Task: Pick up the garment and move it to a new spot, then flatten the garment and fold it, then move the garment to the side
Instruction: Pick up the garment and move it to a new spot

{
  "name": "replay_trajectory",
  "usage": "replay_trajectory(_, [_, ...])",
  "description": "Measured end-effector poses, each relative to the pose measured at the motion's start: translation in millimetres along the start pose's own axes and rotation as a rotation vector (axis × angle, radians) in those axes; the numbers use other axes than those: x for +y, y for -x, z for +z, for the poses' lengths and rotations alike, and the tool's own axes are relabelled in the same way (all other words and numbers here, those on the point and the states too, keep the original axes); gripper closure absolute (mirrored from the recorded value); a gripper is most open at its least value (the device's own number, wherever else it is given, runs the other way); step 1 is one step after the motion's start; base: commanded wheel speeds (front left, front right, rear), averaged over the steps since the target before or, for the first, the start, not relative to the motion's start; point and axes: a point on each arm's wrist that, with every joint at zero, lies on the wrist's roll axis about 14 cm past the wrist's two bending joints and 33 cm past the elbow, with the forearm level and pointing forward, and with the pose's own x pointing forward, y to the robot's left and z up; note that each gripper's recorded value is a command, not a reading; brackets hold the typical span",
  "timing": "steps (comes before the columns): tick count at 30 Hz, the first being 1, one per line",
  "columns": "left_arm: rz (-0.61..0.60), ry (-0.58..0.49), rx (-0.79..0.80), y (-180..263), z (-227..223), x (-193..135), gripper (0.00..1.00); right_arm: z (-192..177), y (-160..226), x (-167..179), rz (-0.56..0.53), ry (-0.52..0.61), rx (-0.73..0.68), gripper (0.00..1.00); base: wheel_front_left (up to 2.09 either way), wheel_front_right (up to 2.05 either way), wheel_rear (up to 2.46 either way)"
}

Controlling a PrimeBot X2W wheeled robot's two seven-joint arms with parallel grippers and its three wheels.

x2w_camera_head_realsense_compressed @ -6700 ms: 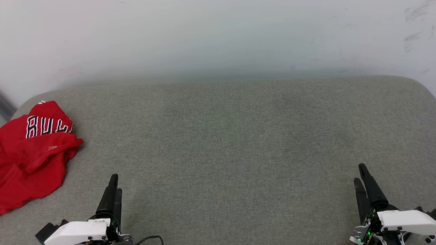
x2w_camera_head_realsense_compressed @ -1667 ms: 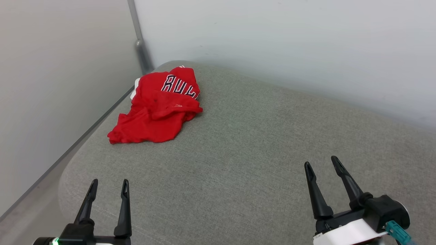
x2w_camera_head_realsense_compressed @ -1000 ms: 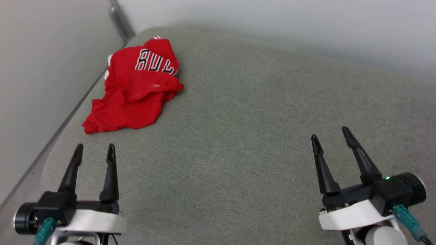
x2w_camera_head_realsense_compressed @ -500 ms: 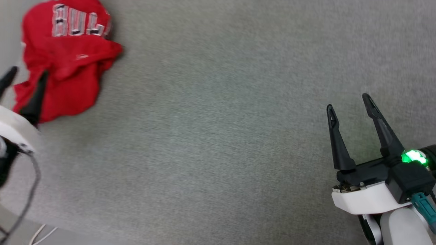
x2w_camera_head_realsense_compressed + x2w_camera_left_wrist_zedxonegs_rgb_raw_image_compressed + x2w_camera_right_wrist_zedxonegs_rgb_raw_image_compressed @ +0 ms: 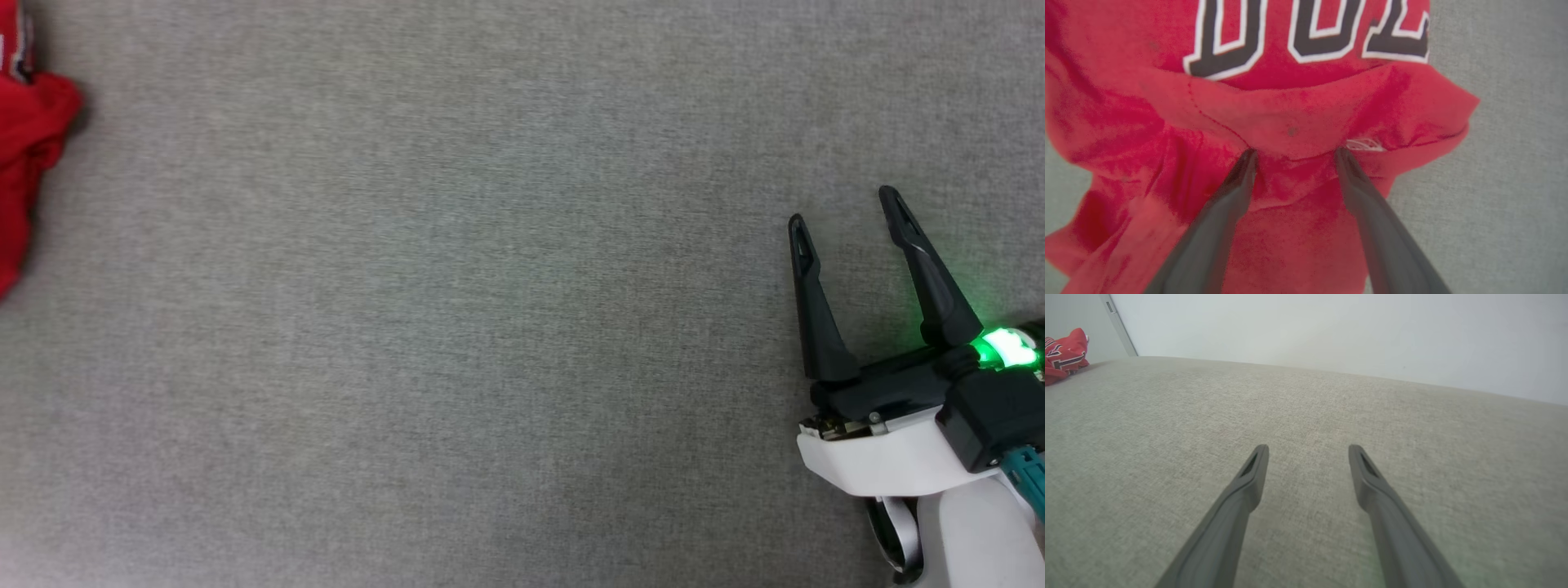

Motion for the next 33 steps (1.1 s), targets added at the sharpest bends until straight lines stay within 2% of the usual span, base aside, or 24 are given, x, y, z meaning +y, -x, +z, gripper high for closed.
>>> replay_trajectory(6, [0.001,0.033,0.110,-24.5,-19.7,-0.6,0.00,-6.1,1.8,-11.0,-0.034,0.006,0.010,0.00,0.00,0.00,0.00])
replay_trajectory(7, [0.003,0.039,0.115,-26.1,-20.9,0.2,0.56,-6.4,2.1,-11.8,-0.037,0.006,0.011,0.00,0.00,0.00,0.00])
replay_trajectory(8, [0.005,0.045,0.115,-27.0,-21.1,0.9,1.00,-6.1,2.3,-12.6,-0.040,0.007,0.011,0.00,0.00,0.00,0.00])
replay_trajectory(15, [-0.006,0.043,0.030,-19.4,-12.5,-4.6,1.00,2.8,4.0,-14.4,-0.045,0.028,0.003,0.00,0.00,0.00,0.00])
replay_trajectory(19, [-0.014,0.030,-0.104,-0.3,11.6,-7.1,1.00,15.4,7.4,-12.1,-0.042,0.038,-0.010,0.00,0.00,0.00,0.00])
replay_trajectory(26, [-0.040,0.011,-0.420,63.1,73.0,-11.4,1.00,51.7,23.6,-9.2,-0.054,0.055,-0.063,0.00,0.00,0.00,0.00])
replay_trajectory(33, [-0.111,-0.139,-0.637,130.5,105.4,-43.8,1.00,92.6,51.6,-13.0,-0.097,0.070,-0.132,0.00,0.00,0.00,0.00])
